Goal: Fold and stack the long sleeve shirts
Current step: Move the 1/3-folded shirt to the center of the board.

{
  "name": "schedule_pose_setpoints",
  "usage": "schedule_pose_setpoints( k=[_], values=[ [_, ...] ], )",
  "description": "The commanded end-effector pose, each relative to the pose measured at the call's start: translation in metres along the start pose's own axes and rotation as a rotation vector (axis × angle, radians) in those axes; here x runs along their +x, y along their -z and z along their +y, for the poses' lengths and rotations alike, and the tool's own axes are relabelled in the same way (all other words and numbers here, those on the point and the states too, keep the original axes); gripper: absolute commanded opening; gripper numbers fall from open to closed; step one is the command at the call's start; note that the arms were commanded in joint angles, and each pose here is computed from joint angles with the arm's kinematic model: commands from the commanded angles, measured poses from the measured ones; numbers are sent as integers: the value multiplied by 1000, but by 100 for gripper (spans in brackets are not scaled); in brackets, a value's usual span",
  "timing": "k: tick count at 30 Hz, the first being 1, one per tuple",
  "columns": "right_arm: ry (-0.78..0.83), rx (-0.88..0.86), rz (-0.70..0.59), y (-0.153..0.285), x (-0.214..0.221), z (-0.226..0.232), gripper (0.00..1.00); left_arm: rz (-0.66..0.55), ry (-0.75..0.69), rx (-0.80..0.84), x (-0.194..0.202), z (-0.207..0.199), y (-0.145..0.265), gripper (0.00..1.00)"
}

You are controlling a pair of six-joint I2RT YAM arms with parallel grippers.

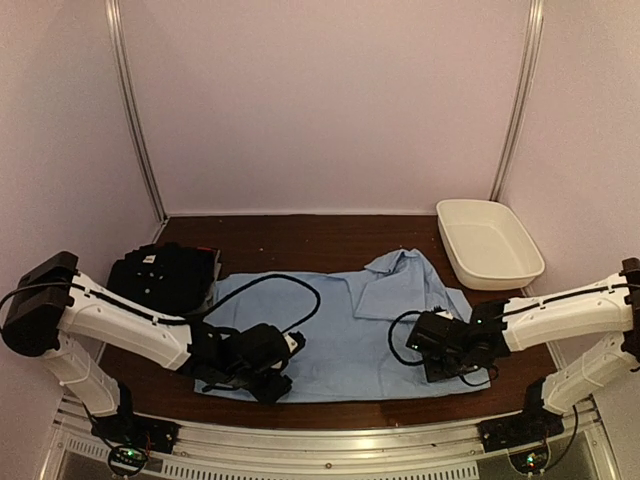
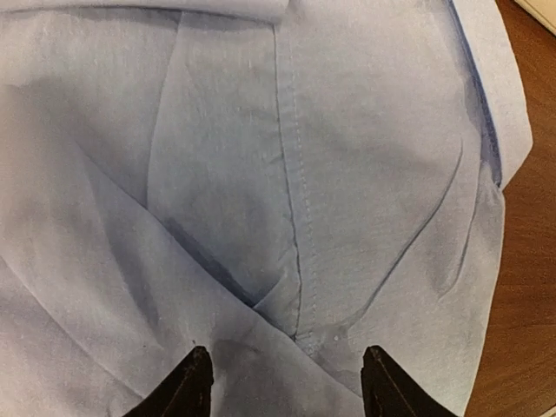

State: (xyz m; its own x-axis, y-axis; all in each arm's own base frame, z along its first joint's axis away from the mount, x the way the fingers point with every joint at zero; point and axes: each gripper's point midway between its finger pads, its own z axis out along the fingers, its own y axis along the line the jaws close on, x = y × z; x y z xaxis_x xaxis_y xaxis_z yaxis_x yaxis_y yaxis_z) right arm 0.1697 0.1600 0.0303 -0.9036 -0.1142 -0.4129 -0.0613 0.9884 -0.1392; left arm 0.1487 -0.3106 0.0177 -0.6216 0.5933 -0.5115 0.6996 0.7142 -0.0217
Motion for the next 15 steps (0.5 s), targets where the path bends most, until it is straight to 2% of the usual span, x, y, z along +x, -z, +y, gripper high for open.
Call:
schedule_pose_setpoints(
  k=[1, 8, 12, 15],
  values=[
    [-44, -67, -112, 38, -37, 8, 60, 52, -44, -75, 2, 12, 12, 60],
    [-109, -89, -326, 80, -118, -8, 64, -112, -78, -86, -64, 3, 34, 78],
    [-148, -146, -409, 82, -167, -17, 66, -209, -63, -68, -98, 1, 50, 86],
    [-152, -185, -452, 78, -201, -18, 66, -270, -31, -44, -123, 2, 61, 88]
  ],
)
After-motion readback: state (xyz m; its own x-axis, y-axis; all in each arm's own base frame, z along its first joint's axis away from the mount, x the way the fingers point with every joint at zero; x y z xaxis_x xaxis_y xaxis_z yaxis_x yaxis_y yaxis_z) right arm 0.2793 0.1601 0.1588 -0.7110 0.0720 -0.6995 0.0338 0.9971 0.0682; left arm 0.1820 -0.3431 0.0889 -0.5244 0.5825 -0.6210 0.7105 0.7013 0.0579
